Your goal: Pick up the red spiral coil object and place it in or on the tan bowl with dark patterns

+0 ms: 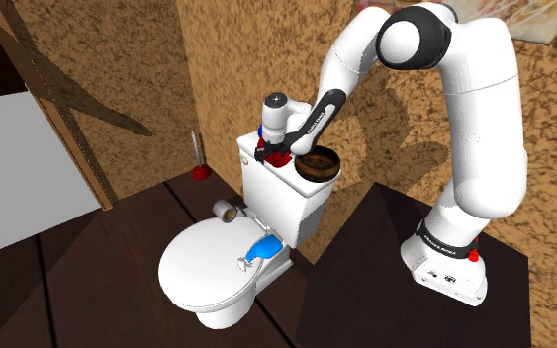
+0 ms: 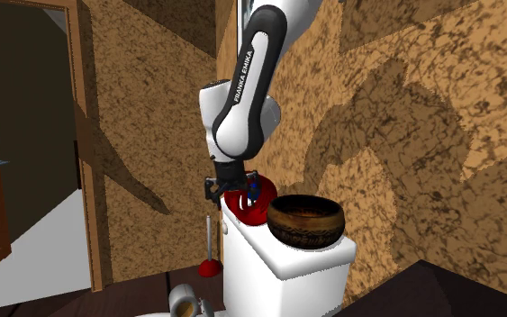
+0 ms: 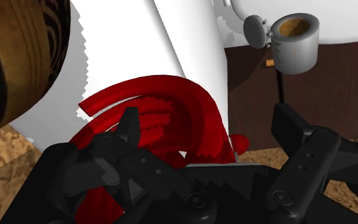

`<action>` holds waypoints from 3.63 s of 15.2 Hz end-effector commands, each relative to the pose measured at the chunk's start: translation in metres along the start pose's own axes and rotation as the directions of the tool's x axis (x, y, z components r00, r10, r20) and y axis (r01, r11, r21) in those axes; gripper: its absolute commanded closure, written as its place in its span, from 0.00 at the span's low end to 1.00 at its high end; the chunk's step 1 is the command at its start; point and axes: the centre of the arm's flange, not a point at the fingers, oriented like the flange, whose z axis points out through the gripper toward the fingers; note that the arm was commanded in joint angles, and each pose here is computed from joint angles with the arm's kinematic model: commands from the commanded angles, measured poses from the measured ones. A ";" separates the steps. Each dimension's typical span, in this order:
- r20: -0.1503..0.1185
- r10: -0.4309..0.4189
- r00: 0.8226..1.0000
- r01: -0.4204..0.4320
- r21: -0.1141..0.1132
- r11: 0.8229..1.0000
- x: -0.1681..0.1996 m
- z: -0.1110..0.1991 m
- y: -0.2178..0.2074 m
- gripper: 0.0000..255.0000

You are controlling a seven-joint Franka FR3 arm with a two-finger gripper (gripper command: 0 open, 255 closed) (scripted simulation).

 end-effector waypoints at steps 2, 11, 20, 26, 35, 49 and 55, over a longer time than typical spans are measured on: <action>-0.001 0.000 1.000 0.000 0.000 1.000 0.001 0.008 0.000 0.00; 0.000 0.000 1.000 0.000 0.000 1.000 0.001 0.008 0.000 1.00; -0.001 0.000 1.000 0.000 0.000 1.000 0.005 -0.001 0.001 1.00; -0.001 0.000 1.000 0.000 0.000 1.000 0.016 -0.031 0.006 1.00; -0.001 0.000 1.000 0.000 0.000 1.000 0.032 -0.075 0.012 1.00; -0.001 0.000 1.000 0.000 0.000 1.000 0.057 -0.144 0.021 1.00; -0.001 0.000 1.000 0.000 0.000 1.000 0.019 -0.159 0.055 1.00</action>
